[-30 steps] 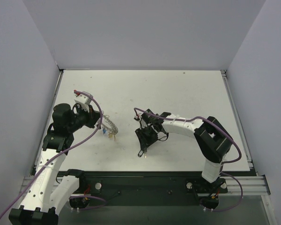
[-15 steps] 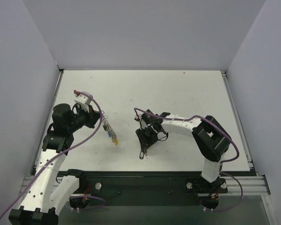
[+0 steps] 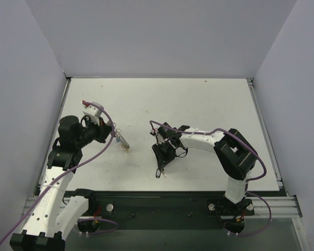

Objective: Put the keys on the keyring

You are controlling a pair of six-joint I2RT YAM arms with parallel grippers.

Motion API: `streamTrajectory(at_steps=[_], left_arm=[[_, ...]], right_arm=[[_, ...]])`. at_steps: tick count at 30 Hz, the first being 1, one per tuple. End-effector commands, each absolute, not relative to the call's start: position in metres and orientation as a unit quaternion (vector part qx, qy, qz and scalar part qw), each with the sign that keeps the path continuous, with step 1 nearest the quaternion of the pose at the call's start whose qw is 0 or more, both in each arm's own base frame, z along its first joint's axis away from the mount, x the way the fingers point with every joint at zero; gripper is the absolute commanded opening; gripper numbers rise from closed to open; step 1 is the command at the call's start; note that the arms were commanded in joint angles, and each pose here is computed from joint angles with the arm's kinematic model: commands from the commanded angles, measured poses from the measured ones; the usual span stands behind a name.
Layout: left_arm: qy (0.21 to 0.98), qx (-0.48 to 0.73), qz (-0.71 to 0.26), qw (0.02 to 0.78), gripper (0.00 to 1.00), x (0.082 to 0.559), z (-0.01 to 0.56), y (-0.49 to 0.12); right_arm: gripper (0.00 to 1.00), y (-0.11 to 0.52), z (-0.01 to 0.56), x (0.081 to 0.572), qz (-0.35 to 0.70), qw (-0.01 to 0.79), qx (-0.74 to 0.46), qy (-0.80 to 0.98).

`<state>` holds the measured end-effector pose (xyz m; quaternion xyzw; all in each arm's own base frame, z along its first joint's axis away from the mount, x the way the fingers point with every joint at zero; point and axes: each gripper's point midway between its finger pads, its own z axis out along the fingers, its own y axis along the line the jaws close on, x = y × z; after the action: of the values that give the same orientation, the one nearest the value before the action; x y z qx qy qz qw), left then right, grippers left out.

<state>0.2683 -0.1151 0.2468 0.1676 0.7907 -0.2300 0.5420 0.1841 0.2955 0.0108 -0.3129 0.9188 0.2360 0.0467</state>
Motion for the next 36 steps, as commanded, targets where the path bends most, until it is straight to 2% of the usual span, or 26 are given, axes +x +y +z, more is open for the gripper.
streamTrajectory(at_steps=[1,7,13,26,36], left_arm=[[0.759,0.183,-0.225,0.583,0.00,0.273,0.275,-0.116],[0.759,0.182,-0.224,0.583,0.00,0.273,0.275,-0.116],[0.760,0.182,-0.223,0.583,0.00,0.273,0.274,-0.116],[0.759,0.182,-0.220,0.585,0.00,0.272,0.275,-0.115],[0.759,0.181,-0.220,0.585,0.00,0.272,0.274,-0.115]], right_arm=[[0.20,0.295,0.015,0.178,0.236,0.031,-0.314,0.919],[0.17,0.299,0.013,0.178,0.235,0.029,-0.316,0.919],[0.00,0.300,0.010,0.180,0.235,0.031,-0.318,0.918],[0.00,0.302,0.047,0.200,0.241,0.122,-0.338,0.901],[0.00,0.309,0.032,0.196,0.247,0.100,-0.349,0.899]])
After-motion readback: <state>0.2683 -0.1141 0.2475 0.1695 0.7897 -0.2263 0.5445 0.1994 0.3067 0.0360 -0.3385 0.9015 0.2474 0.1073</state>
